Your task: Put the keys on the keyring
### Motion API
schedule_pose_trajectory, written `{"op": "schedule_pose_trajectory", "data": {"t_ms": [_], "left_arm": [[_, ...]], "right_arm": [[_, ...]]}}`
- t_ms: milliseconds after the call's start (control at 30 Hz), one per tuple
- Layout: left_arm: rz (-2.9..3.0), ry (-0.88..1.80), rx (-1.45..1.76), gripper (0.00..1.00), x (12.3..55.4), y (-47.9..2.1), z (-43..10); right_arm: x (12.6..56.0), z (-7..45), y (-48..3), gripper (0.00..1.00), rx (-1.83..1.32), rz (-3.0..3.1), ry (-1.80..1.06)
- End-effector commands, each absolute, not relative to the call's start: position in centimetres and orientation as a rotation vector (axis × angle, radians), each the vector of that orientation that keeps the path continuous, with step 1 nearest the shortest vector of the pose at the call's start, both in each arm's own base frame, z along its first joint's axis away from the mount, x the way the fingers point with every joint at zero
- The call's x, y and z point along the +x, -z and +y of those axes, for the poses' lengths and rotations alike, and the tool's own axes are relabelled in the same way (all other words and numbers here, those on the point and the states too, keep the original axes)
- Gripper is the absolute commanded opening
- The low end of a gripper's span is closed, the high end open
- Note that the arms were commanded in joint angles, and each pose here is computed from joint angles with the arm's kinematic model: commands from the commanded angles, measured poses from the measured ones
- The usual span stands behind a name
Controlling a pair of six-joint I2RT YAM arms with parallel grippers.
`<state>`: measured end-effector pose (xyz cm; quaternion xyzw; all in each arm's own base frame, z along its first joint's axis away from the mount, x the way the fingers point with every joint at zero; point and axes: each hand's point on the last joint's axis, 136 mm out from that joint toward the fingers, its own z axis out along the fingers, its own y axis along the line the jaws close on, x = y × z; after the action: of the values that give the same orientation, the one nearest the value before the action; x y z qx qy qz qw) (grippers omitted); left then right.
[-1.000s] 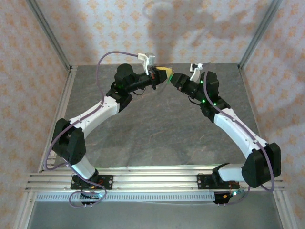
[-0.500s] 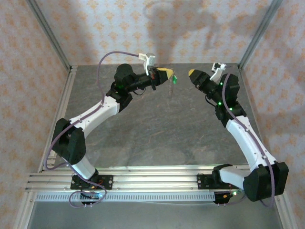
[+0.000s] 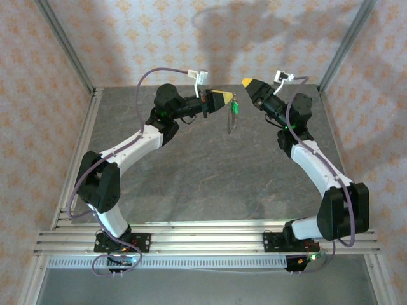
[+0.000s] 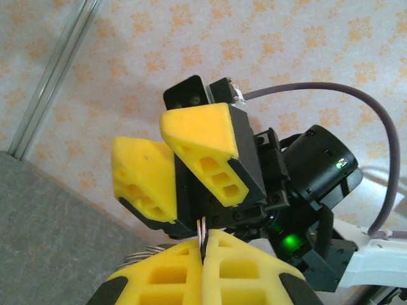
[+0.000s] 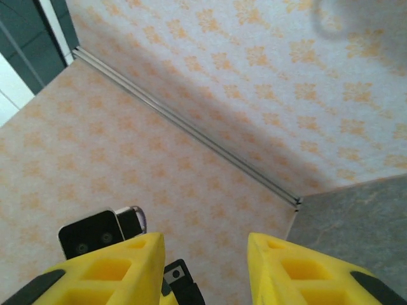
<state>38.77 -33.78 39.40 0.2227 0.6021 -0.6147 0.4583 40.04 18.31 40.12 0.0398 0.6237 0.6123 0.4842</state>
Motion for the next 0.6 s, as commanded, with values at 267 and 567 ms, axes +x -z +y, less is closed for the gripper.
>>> {"op": "schedule_pose_trajectory", "data": {"t_ms": [267, 567], "left_arm": [[1.358, 1.544, 0.567, 0.00, 38.8, -42.9, -33.2], [1.351, 1.542, 0.541, 0.00, 39.3, -43.0, -32.9]], "right_arm": [[37.7, 21.1, -43.3, 0.36, -0.084, 1.412, -1.602], [37.0, 21.1, -41.8, 0.33, -0.074, 1.430, -1.607]]}}
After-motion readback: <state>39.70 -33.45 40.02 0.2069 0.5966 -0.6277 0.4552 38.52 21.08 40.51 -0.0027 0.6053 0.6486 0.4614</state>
